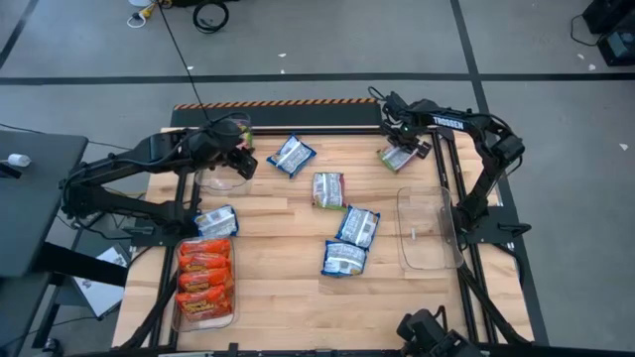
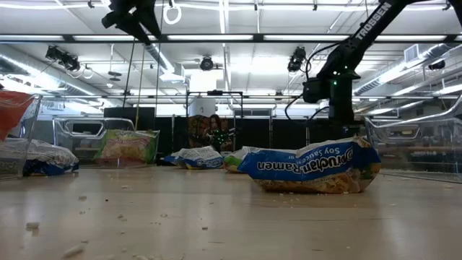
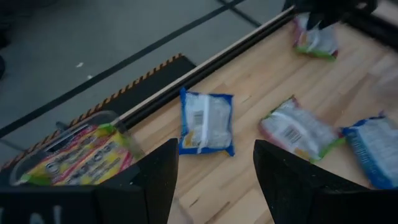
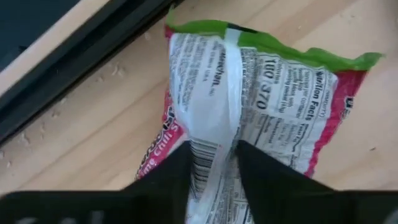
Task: Sort Maruchan noodles
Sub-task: Put the right green noodle pack into the top left transparent bin
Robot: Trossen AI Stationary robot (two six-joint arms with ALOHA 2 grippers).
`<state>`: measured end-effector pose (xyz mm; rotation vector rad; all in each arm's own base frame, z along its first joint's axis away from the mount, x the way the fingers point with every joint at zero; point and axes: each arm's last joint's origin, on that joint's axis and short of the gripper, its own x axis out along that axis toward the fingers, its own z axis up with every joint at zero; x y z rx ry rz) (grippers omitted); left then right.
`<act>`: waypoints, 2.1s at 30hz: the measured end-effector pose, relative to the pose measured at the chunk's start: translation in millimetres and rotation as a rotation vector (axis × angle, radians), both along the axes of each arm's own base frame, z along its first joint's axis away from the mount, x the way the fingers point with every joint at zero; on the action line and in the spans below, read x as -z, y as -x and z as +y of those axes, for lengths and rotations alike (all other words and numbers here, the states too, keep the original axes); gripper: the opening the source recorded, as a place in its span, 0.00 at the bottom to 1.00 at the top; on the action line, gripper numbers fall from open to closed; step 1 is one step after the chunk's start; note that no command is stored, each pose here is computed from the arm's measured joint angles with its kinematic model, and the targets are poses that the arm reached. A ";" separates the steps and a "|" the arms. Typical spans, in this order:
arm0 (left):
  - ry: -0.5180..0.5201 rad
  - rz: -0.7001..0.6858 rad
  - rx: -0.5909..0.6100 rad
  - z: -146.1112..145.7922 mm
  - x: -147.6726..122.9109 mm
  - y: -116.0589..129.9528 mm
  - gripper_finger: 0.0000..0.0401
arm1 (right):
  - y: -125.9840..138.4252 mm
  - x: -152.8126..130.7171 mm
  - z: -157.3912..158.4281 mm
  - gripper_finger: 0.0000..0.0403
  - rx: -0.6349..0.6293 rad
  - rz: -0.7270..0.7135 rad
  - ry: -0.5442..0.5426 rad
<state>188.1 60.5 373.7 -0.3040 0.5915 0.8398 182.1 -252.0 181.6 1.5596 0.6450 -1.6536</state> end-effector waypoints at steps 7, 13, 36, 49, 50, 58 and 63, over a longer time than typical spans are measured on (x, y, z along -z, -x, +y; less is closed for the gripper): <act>0.018 -0.092 0.134 -5.7 -9.7 0.2 0.53 | -12.4 -23.2 8.7 0.03 -0.070 -0.073 0.110; -0.061 -0.214 0.173 -10.2 -28.2 13.8 0.53 | -19.0 -107.0 21.4 0.02 -0.368 -0.359 0.454; -0.211 -0.611 0.839 -75.5 -27.2 -110.6 0.67 | -29.6 -260.6 191.4 0.01 -1.423 -1.410 1.053; 0.100 -1.211 1.056 -48.3 -11.4 -174.0 0.70 | -64.0 -269.8 233.7 0.01 -1.567 -1.728 1.231; 0.118 -1.223 1.084 -47.7 -7.5 -177.5 0.70 | -66.7 -268.3 234.6 0.01 -1.568 -1.721 1.234; 0.087 -1.384 1.313 -55.0 -3.3 -179.5 0.70 | -87.2 -253.9 232.4 0.01 -1.571 -1.675 1.196; 0.107 -1.418 1.344 -53.3 -7.5 -174.9 0.70 | -85.8 -255.1 232.4 0.02 -1.571 -1.668 1.223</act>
